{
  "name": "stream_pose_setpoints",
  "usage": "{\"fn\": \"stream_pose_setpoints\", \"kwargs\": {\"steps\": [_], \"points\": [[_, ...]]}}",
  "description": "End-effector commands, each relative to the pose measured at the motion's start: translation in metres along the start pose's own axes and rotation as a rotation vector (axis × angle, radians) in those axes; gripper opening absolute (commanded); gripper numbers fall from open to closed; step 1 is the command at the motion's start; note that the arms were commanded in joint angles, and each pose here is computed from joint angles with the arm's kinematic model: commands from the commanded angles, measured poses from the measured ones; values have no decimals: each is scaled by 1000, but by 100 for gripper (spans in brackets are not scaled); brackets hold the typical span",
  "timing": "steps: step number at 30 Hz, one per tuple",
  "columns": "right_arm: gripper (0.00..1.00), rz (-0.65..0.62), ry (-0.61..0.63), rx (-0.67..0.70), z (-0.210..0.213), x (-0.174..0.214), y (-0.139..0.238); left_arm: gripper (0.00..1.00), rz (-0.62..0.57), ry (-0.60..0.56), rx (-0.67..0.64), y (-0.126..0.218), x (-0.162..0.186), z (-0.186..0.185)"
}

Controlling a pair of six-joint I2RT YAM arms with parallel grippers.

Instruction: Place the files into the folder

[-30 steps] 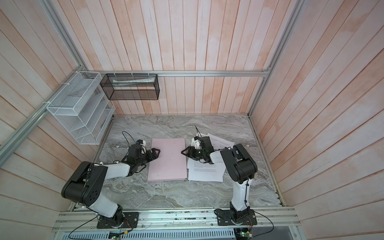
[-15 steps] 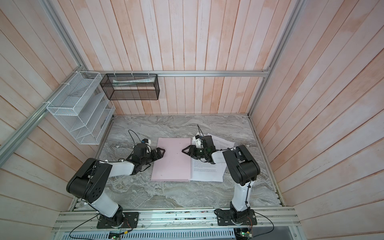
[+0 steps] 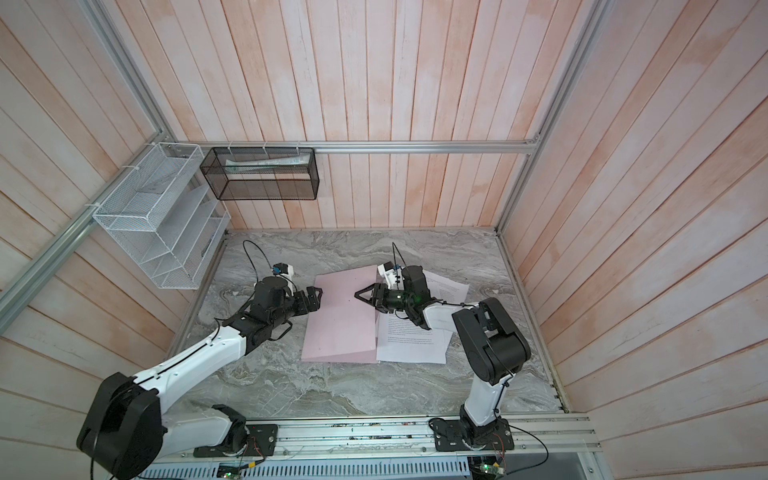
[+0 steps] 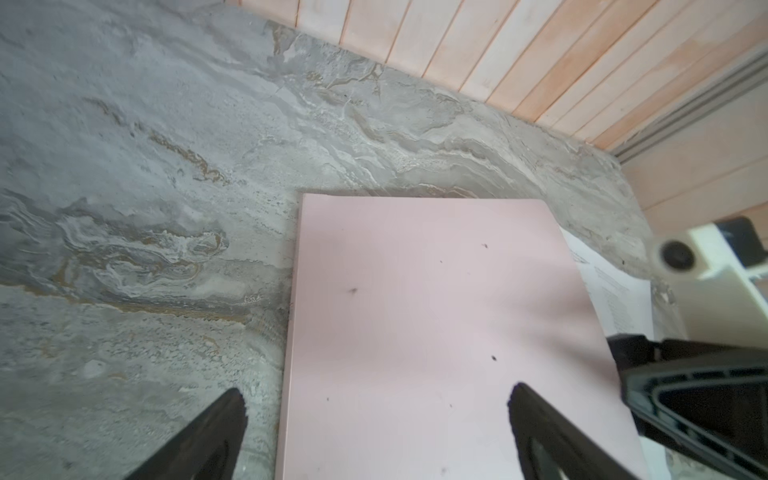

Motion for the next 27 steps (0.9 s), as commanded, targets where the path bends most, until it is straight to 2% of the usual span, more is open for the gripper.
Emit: {"fn": "stream_pose_setpoints", "kwargs": {"steps": [1,4,8,12,15,18,21,27], "points": [[57,18,20,-83,27,-4,-2,100,56,-191,-57,25,14,-19],[57,26,1,-92,34,-5,-5,100,-23,-318,-7,52,20,-51],[57,36,-25,-85,39,-2,-12,100,-73,-416,39,81,22,-82],[57,34,-96,-71,41,-1,-12,100,-112,-523,77,105,34,-122],[58,33,-101,-81,47,2,-11,100,-133,-630,117,118,49,-156],[58,25,-97,-86,51,4,-10,100,-120,-668,172,119,57,-178],[58,21,-99,-98,53,7,-8,100,-98,-678,187,112,64,-185],[57,23,-101,-126,58,12,-4,100,-49,-717,50,89,81,-183]]}}
Point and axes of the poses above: each gripper's point midway between its finger pads, its own y axis back along the fingers, its own z axis along the line the jaws close on, x = y × z, the point moved 8 cm from there along y, back along the fingers, and after that the axes turned 12 degrees about -y, right-handed, at the moved point
